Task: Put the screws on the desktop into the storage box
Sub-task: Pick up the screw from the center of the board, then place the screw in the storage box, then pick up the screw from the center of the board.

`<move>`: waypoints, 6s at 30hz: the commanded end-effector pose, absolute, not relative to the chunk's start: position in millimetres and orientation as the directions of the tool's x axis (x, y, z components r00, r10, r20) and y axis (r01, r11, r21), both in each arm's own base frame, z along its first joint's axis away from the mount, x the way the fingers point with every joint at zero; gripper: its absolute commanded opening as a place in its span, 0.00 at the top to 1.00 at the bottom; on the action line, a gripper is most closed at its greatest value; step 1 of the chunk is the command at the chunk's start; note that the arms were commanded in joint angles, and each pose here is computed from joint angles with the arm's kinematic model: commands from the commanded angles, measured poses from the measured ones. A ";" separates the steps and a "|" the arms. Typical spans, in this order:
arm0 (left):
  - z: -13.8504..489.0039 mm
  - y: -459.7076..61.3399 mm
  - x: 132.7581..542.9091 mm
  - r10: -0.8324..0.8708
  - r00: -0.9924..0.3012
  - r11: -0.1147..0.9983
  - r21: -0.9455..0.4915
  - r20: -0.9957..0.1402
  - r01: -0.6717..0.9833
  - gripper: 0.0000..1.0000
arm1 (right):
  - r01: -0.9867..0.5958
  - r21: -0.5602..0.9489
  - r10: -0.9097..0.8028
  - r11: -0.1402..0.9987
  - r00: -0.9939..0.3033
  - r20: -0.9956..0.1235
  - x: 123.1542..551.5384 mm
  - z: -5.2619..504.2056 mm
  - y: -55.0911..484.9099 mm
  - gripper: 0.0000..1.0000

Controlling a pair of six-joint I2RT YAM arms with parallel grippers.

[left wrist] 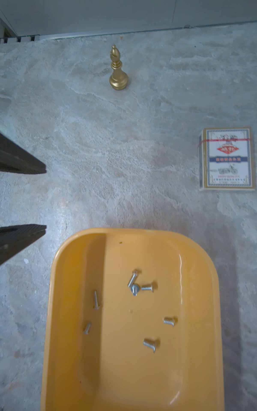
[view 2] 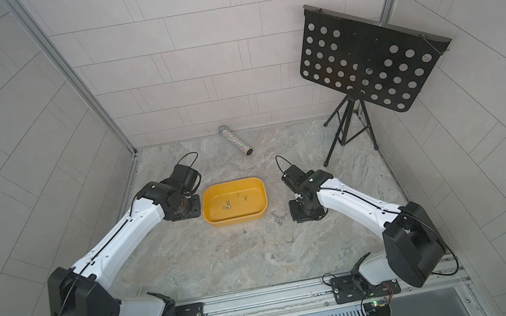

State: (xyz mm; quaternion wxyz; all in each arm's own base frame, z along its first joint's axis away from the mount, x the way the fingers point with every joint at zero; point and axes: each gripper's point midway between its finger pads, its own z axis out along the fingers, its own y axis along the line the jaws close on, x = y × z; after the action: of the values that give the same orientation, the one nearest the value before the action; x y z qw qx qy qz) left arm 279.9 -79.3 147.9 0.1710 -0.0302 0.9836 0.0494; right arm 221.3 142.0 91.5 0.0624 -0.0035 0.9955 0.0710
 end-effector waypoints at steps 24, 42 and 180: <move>120.1 -50.5 256.4 -0.107 -0.954 0.991 0.050 -0.279 -0.126 0.49 | 0.013 0.057 0.017 0.998 -0.998 -0.057 200.3 29.5 172.8 0.71; 113.5 -49.5 256.8 -0.121 -0.954 0.991 0.022 -0.276 -0.132 0.49 | 0.005 0.002 0.005 1.000 -1.000 -0.012 184.5 3.0 172.9 0.76; 102.0 -49.1 254.8 -0.140 -0.959 0.990 -0.019 -0.246 -0.139 0.48 | -0.177 0.040 -0.175 0.983 -0.983 -0.047 192.4 40.2 190.7 0.68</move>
State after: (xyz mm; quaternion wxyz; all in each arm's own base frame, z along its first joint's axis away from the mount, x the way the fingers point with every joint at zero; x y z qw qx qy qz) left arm 256.9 -51.6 102.5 0.1246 -0.0720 0.9896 -0.0012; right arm 199.7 194.1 47.6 0.0339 -0.0782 0.9957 0.0361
